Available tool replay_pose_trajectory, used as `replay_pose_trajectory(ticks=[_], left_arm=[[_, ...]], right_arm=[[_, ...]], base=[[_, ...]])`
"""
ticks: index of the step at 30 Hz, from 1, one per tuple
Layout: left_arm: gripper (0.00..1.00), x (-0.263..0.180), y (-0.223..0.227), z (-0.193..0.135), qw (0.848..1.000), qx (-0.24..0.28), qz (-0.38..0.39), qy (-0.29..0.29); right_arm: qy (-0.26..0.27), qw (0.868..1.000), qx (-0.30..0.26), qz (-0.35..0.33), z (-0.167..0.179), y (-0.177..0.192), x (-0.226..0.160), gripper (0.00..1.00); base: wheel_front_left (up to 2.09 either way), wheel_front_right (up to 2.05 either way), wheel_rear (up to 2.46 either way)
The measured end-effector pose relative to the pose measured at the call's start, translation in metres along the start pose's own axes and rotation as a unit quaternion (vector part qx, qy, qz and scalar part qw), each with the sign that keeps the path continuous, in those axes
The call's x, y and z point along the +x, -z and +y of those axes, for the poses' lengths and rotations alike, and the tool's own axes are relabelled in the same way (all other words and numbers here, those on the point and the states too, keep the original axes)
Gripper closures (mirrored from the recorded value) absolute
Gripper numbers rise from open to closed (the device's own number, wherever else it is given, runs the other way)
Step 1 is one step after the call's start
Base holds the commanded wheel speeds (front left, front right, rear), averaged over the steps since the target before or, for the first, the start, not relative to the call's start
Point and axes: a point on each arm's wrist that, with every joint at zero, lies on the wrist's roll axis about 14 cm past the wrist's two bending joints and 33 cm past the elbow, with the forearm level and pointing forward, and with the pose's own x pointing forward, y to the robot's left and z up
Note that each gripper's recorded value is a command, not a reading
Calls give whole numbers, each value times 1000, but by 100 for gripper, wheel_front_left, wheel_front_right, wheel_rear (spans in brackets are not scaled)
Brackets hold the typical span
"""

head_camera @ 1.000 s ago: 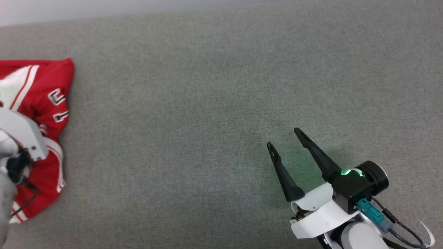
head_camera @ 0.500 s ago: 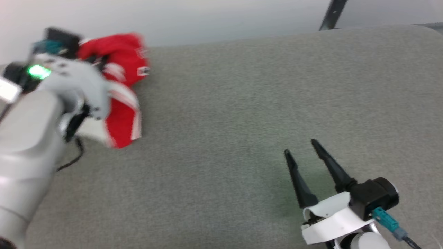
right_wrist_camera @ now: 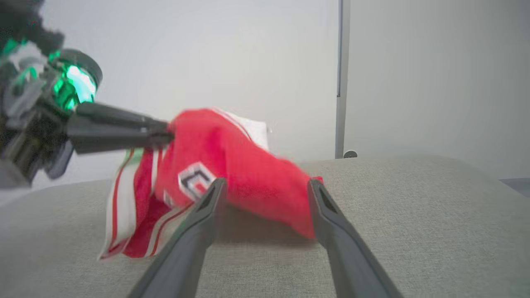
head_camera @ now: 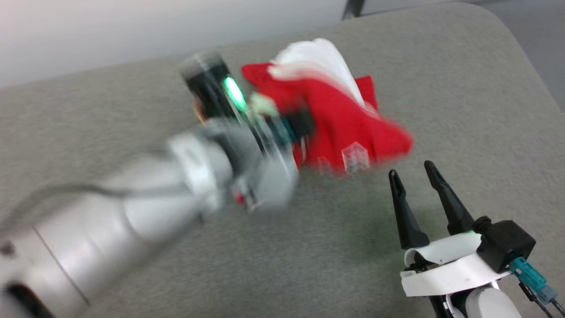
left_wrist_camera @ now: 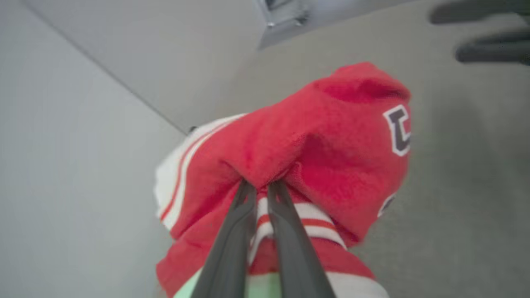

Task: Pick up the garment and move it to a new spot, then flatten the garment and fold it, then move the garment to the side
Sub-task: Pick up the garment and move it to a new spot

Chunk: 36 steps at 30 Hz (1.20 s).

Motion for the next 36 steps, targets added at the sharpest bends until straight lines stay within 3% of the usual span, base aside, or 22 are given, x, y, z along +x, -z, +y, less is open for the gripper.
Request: replay_pose_trajectory(ticks=[3,7,17,26,27,28,29,30,31,36], left_arm=[[100,7,21,-54,997,32,29,63],[100,5,55,-80,992,37,71,97],[100,14,98,-95,984,1,125,124],[100,18,108,-91,981,-34,148,120],[97,18,107,-91,981,-38,148,119],[77,18,107,-91,981,-43,147,118],[54,17,105,-91,981,-48,146,117],[18,17,104,-90,981,-53,146,116],[0,16,102,-89,981,-62,144,113],[0,12,78,-69,984,-105,111,89]], right_arm=[[20,1000,1,2,-12,0,-4,0],[39,999,6,7,-23,2,-8,0],[58,998,5,22,-35,11,-10,0],[52,998,6,20,-33,11,-5,0],[51,998,6,20,-32,11,-4,0],[51,998,5,19,-32,11,-4,0],[51,999,5,18,-32,10,-4,0],[50,999,3,17,-32,9,-4,0],[49,999,2,16,-31,8,-4,0],[39,999,-5,17,-25,8,-7,0]], base=[[0,0,0],[0,0,0],[0,0,0],[0,0,0],[0,0,0],[0,0,0],[0,0,0],[0,0,0],[0,0,0],[0,0,0]])
